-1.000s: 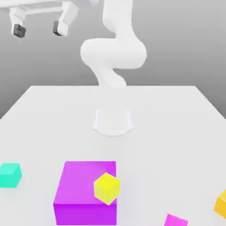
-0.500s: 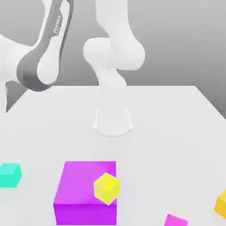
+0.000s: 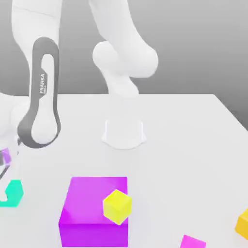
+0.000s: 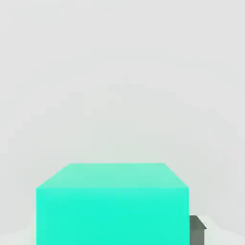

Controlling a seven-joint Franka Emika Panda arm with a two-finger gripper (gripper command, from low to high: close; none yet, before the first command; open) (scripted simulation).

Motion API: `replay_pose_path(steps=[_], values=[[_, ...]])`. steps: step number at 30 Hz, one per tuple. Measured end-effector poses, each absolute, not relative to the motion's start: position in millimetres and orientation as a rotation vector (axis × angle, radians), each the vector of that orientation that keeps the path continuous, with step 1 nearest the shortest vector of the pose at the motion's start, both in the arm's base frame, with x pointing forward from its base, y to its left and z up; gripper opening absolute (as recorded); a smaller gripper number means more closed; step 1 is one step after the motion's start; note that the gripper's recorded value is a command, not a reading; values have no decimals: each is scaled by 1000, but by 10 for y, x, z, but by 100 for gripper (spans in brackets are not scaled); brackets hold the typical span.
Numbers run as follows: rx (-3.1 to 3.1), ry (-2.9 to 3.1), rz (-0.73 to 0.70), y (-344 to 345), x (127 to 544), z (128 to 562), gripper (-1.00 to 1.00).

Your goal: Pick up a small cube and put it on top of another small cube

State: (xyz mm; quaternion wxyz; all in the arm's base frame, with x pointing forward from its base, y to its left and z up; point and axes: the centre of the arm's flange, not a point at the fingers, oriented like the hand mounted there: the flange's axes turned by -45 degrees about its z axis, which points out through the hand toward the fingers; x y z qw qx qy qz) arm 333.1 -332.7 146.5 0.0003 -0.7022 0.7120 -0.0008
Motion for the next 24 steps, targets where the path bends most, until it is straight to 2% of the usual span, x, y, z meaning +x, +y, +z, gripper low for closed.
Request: replay_pose_path(steps=[4, 6, 11, 16, 18, 21, 22, 24], values=[[-2211, 2231, -3, -3306, 3345, 1926, -100], [-2285, 2146, -5, -3019, 3628, 2148, -100], [-2551, 1807, -6, -1743, 4405, 2684, -100], [-2766, 1472, -1, -374, 4669, 3176, -100], [-2795, 1428, -2, -172, 4669, 3143, -100], [-2798, 1427, -2, -154, 4665, 2766, -100], [-2798, 1427, -2, -150, 4660, 2691, 100], [-2798, 1427, -2, -149, 4660, 2691, 100]])
